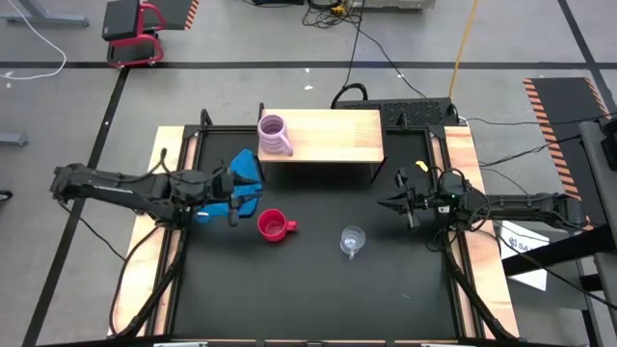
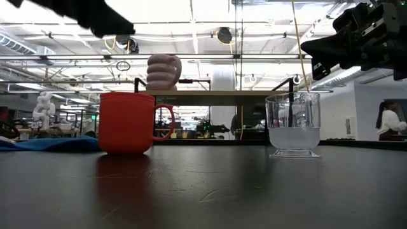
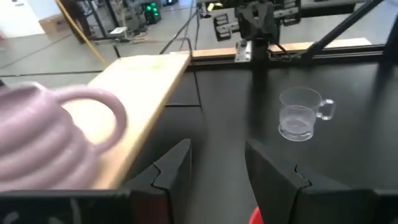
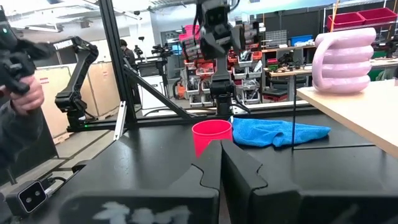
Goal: Stack small to large cups/mugs on shelf
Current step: Put the red mug on the shelf
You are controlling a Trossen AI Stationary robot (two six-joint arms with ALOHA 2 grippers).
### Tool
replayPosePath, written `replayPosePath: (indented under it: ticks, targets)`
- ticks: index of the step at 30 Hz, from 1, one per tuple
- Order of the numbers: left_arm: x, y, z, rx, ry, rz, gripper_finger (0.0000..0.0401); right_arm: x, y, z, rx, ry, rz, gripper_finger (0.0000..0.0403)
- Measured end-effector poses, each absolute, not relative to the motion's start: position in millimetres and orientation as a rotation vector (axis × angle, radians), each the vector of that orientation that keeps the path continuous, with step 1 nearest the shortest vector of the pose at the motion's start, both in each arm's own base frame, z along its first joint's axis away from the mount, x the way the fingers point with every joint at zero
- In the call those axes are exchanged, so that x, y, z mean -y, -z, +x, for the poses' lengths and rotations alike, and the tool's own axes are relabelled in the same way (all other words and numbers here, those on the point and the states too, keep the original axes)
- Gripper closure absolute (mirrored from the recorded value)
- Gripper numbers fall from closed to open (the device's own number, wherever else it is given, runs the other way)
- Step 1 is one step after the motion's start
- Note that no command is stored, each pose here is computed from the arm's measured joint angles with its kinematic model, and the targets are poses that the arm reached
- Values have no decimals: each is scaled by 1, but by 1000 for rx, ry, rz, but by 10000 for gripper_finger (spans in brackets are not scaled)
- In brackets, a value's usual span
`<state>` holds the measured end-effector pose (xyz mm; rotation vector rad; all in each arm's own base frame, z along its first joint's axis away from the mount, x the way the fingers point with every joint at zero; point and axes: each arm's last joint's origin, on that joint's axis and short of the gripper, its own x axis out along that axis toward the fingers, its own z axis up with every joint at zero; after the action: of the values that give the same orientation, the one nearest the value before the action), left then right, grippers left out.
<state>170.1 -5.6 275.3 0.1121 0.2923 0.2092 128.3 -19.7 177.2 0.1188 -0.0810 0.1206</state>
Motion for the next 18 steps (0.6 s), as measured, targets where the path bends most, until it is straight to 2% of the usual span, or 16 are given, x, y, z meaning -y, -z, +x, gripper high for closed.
replayPosePath:
  ticks: [4, 8, 14, 18]
  targets:
    - [7, -250, 172, -227, -174, 36, 249, 20, -177, 128, 81, -121, 119, 403]
    - [7, -228, 171, -163, -189, -144, 249, 20, -177, 128, 75, -120, 120, 403]
    - [13, -188, 161, -198, -191, -267, 249, 20, -176, 128, 71, -120, 114, 403]
    - [15, -177, 157, -214, -218, -352, 249, 20, -176, 128, 71, -119, 114, 403]
